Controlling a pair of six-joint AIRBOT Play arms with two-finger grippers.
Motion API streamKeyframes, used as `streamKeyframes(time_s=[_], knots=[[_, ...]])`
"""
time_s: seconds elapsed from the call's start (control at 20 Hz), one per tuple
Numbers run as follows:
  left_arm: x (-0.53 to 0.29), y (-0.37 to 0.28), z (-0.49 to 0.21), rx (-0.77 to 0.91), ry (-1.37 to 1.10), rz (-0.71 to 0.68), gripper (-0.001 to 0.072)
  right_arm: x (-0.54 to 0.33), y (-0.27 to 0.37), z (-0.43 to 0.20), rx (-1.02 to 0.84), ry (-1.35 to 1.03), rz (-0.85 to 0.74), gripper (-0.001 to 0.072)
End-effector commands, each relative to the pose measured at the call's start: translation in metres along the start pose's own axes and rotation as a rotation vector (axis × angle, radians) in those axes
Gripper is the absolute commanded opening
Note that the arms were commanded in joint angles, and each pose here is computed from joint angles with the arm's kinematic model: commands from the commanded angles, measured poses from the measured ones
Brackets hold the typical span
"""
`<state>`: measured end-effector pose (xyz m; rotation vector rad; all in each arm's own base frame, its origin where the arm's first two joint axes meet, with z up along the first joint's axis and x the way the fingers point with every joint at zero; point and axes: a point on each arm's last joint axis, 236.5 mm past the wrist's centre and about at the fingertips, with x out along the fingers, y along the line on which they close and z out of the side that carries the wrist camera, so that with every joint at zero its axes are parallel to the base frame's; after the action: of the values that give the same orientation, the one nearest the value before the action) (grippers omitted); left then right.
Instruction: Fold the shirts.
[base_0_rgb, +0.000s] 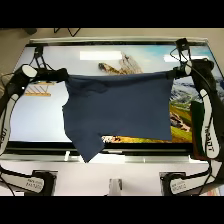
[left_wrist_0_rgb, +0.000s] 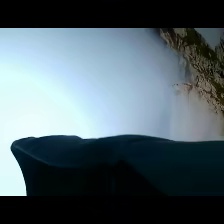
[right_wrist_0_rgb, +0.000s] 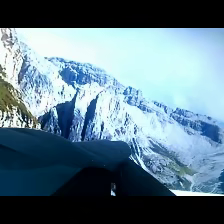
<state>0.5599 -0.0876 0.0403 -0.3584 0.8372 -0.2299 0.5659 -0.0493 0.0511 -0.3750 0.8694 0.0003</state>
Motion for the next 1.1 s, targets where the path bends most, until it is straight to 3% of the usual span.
streamKeyframes(time_s=[0.0,0.3,0.5,0.8,0.85,0.9,0.95,1.0,1.05], knots=[[0.039,0.0,-0.029,-0.001,0.065,0.002,0.0031,0.029,0.017,-0.027,0.015,0.07,0.101,0.003],[-0.015,-0.005,-0.078,0.105,0.367,-0.037,0.0031,-0.022,0.037,-0.084,-0.151,0.324,0.257,0.0031],[-0.028,0.017,-0.132,0.107,0.596,0.032,0.0031,-0.031,0.056,-0.142,-0.181,0.537,0.345,0.003],[-0.027,0.04,-0.144,0.029,0.64,0.08,0.0033,-0.004,0.077,-0.177,-0.153,0.634,0.395,0.0031],[-0.026,0.04,-0.145,0.017,0.643,0.084,0.0093,0.0,0.078,-0.175,-0.141,0.623,0.391,0.0031],[-0.028,0.037,-0.146,0.01,0.65,0.072,0.0375,0.002,0.077,-0.171,-0.14,0.607,0.385,0.0109],[-0.032,0.034,-0.147,-0.006,0.665,0.072,0.0635,-0.002,0.074,-0.167,-0.143,0.601,0.382,0.0293],[-0.041,0.034,-0.146,-0.009,0.69,0.071,0.0669,-0.011,0.069,-0.164,-0.178,0.606,0.384,0.0495],[-0.053,0.035,-0.144,-0.015,0.711,0.068,0.0669,-0.026,0.059,-0.162,-0.228,0.616,0.38,0.0555]])
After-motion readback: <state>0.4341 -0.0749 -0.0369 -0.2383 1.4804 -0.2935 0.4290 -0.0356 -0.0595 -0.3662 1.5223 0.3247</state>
